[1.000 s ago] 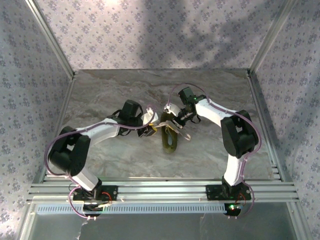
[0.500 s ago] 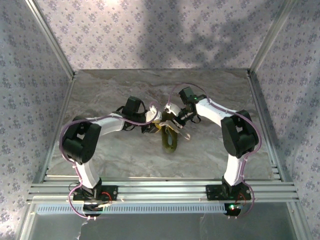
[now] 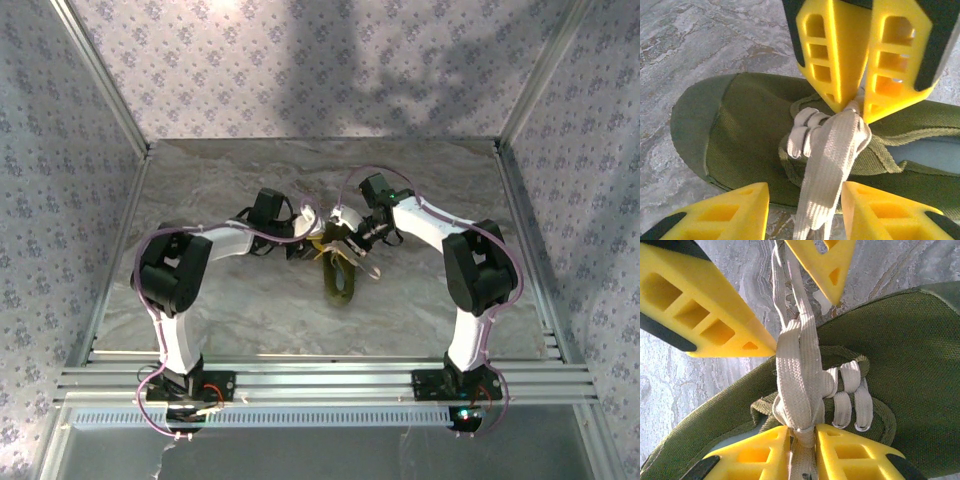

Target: Tie the shoes

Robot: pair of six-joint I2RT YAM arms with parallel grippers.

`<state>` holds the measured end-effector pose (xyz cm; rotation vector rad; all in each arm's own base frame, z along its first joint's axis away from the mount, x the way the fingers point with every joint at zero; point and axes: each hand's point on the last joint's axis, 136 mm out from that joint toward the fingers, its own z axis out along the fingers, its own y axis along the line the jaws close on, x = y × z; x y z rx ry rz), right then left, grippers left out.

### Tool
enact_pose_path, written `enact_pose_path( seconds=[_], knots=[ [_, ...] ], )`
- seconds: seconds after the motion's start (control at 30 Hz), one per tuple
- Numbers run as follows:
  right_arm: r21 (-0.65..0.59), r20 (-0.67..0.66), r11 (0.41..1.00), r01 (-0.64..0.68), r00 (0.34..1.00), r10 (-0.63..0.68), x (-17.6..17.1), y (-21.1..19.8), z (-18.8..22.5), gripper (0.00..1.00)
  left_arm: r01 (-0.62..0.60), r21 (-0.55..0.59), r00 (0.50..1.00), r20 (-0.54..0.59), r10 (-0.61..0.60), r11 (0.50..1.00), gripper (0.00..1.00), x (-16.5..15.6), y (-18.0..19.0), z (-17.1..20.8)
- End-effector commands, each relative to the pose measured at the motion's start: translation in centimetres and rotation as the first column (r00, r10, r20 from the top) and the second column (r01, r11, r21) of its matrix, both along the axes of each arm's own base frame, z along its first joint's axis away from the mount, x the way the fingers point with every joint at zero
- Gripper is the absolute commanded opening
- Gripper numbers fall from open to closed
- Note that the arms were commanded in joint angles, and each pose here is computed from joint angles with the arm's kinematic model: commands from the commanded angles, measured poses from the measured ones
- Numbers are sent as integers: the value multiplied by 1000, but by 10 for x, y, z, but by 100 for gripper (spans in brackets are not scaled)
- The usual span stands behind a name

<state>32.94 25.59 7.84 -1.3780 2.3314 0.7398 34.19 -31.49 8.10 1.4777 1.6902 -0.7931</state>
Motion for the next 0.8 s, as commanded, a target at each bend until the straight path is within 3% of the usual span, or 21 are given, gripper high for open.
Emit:
enact_pose_path(
  seconds=[0.0,0.6,0.7,0.77],
  knots=[
    [5,-12,1000,2,1000,-2,1,-2,5,20,46,-54,999,1,-46,997,42,1,-8,12],
    [28,-20,1000,6,1000,-6,3,-1,8,20,133,20,989,-61,-132,991,45,-15,-13,5],
    [28,-26,1000,5,1000,-5,3,-1,7,21,138,31,988,-70,-135,990,38,-16,-12,4],
    [30,-25,1000,4,1000,-4,3,0,7,21,139,34,988,-71,-136,990,27,-16,-11,4]
  ],
)
